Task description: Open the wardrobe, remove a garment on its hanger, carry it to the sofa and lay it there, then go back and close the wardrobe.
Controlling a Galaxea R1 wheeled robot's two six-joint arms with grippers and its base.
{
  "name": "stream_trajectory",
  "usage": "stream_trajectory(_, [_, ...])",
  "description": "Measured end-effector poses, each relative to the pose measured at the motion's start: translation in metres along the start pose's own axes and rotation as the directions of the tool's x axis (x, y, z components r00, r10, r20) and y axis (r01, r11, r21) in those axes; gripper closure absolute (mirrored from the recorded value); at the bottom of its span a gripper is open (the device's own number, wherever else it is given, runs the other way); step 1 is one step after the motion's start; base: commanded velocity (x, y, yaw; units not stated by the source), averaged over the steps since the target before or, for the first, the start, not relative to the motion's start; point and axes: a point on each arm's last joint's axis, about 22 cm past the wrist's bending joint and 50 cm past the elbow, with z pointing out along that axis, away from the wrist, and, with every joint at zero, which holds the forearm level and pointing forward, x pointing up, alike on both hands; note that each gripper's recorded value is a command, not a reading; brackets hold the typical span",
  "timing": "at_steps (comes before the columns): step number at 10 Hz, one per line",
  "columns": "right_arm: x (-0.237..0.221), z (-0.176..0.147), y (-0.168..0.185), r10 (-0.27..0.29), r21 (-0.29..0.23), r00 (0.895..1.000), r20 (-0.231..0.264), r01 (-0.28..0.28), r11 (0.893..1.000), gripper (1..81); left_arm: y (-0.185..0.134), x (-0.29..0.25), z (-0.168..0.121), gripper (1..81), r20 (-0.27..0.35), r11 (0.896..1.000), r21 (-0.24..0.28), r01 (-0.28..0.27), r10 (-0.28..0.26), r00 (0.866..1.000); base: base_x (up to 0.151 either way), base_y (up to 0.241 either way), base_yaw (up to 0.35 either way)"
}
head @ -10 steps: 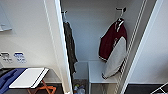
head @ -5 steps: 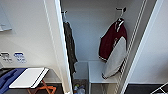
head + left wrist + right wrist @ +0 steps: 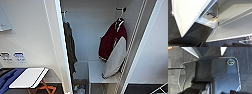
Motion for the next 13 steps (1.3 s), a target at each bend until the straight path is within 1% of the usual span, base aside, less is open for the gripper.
stream_trajectory(1, [0.004,0.000,-0.001,-0.001,0.001,1.000,-0.004,0.001,1.000,1.0,0.007,0.005,0.001,1.0,-0.022,0.999,-0.025,0.033,-0.034,0.999,0.000,0.000,0.000])
stream_trajectory(3, [0.006,0.001,-0.004,-0.003,0.004,1.000,-0.004,0.003,1.000,1.0,0.026,0.014,0.003,1.0,-0.068,0.994,-0.088,0.065,-0.071,0.995,0.000,0.000,0.000])
stream_trajectory(4, [0.007,0.001,-0.006,-0.003,0.007,1.000,-0.005,0.003,1.000,1.0,0.031,0.019,0.005,1.0,-0.082,0.991,-0.097,0.089,-0.097,0.992,0.000,0.000,0.000])
stream_trajectory(6, [0.006,0.002,-0.008,-0.005,0.009,1.000,-0.002,0.005,1.000,1.0,0.037,0.049,0.009,1.0,-0.120,0.989,-0.108,0.103,-0.115,0.986,0.000,0.000,0.000])
stream_trajectory(7, [0.007,0.002,-0.008,-0.006,0.010,1.000,-0.002,0.006,1.000,1.0,0.039,0.061,0.010,1.0,-0.145,0.986,-0.117,0.121,-0.137,0.980,0.000,0.000,0.000])
stream_trajectory(8, [0.009,0.002,-0.009,-0.007,0.011,1.000,-0.001,0.007,1.000,1.0,0.040,0.066,0.009,1.0,-0.166,0.980,-0.129,0.150,-0.171,0.971,0.000,0.000,0.000])
stream_trajectory(9, [0.012,0.002,-0.011,-0.009,0.012,1.000,0.001,0.009,1.000,1.0,0.040,0.067,0.009,1.0,-0.181,0.972,-0.131,0.193,-0.215,0.960,0.000,0.000,0.000])
stream_trajectory(10, [0.014,0.002,-0.014,-0.010,0.015,1.000,0.005,0.010,1.000,1.0,0.043,0.072,0.010,1.0,-0.201,0.962,-0.141,0.235,-0.260,0.944,0.000,0.000,0.000])
stream_trajectory(11, [0.014,0.003,-0.016,-0.012,0.018,1.000,0.008,0.012,1.000,1.0,0.047,0.077,0.012,1.0,-0.228,0.952,-0.156,0.264,-0.294,0.928,0.000,0.000,0.000])
stream_trajectory(12, [0.013,0.003,-0.016,-0.013,0.018,1.000,0.013,0.012,1.000,1.0,0.047,0.081,0.013,1.0,-0.248,0.948,-0.153,0.280,-0.311,0.917,0.000,0.000,0.000])
stream_trajectory(13, [0.012,0.003,-0.017,-0.014,0.019,1.000,0.018,0.013,1.000,1.0,0.041,0.089,0.013,1.0,-0.274,0.946,-0.138,0.293,-0.321,0.907,0.000,0.000,0.000])
